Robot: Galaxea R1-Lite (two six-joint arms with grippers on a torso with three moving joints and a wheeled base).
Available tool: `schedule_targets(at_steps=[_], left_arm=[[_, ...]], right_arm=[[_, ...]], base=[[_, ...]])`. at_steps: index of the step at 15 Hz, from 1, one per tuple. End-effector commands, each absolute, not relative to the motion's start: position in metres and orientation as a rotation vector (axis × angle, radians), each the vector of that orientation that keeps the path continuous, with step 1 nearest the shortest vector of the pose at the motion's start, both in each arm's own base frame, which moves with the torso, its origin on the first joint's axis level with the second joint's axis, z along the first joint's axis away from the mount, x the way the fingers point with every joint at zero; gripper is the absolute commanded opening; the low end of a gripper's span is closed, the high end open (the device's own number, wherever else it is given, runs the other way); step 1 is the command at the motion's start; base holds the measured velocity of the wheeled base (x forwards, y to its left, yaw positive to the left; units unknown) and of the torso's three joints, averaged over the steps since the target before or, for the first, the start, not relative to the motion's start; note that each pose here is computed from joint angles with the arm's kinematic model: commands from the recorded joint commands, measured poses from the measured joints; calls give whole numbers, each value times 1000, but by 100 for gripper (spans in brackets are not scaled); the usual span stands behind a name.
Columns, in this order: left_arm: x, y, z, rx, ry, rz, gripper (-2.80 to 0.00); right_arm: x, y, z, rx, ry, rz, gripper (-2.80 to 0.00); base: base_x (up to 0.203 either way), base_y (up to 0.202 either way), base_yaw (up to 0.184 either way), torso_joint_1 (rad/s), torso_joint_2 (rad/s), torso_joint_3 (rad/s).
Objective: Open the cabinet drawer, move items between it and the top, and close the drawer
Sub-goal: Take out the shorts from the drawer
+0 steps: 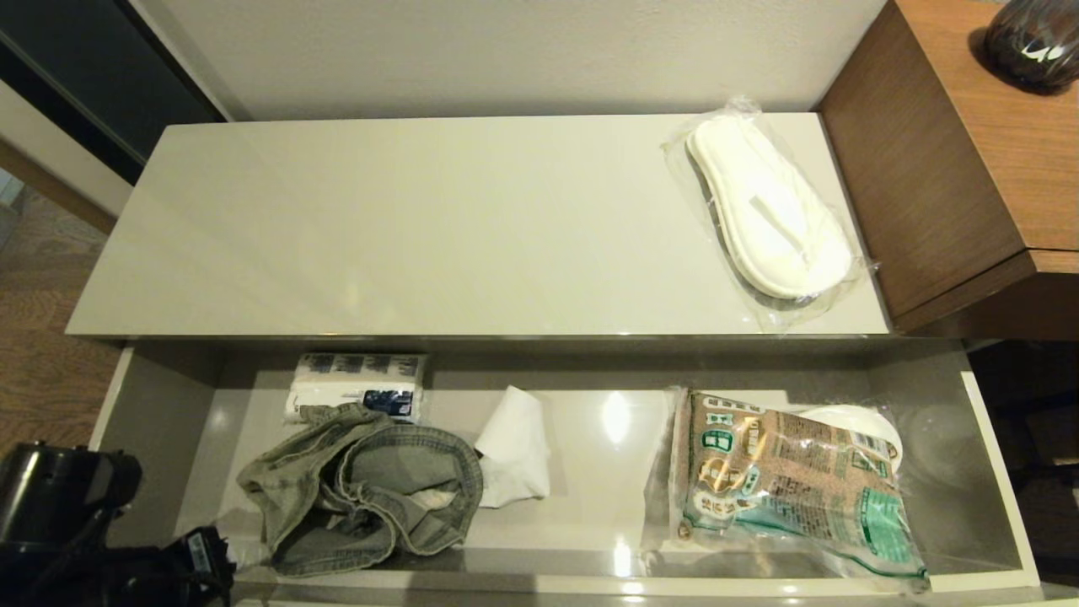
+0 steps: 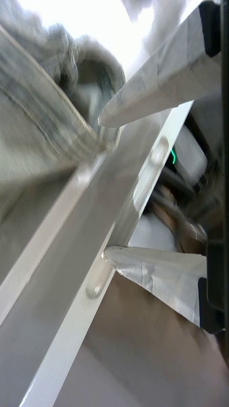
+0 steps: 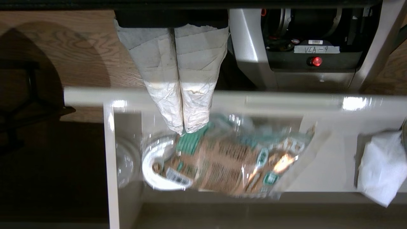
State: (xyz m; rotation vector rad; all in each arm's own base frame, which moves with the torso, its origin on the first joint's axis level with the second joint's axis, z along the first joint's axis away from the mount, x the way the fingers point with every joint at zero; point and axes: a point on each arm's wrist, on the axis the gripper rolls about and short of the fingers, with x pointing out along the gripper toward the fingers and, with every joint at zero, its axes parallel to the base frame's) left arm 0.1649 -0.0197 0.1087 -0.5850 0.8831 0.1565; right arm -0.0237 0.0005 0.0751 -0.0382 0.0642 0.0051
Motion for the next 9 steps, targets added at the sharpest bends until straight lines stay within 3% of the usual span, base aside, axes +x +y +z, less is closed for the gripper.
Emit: schedule_targets(at_steps=[1,9], left_arm=[[170,-24,114,-630,874,109,0],[189,-27,102,-629,947,105,0]], right_arm=[[-24,0,75,-38,66,4,-280],[-24,0,76,-39,64,5,-280]], base=[[0,0,0,0,0,0],[0,0,0,0,0,0]])
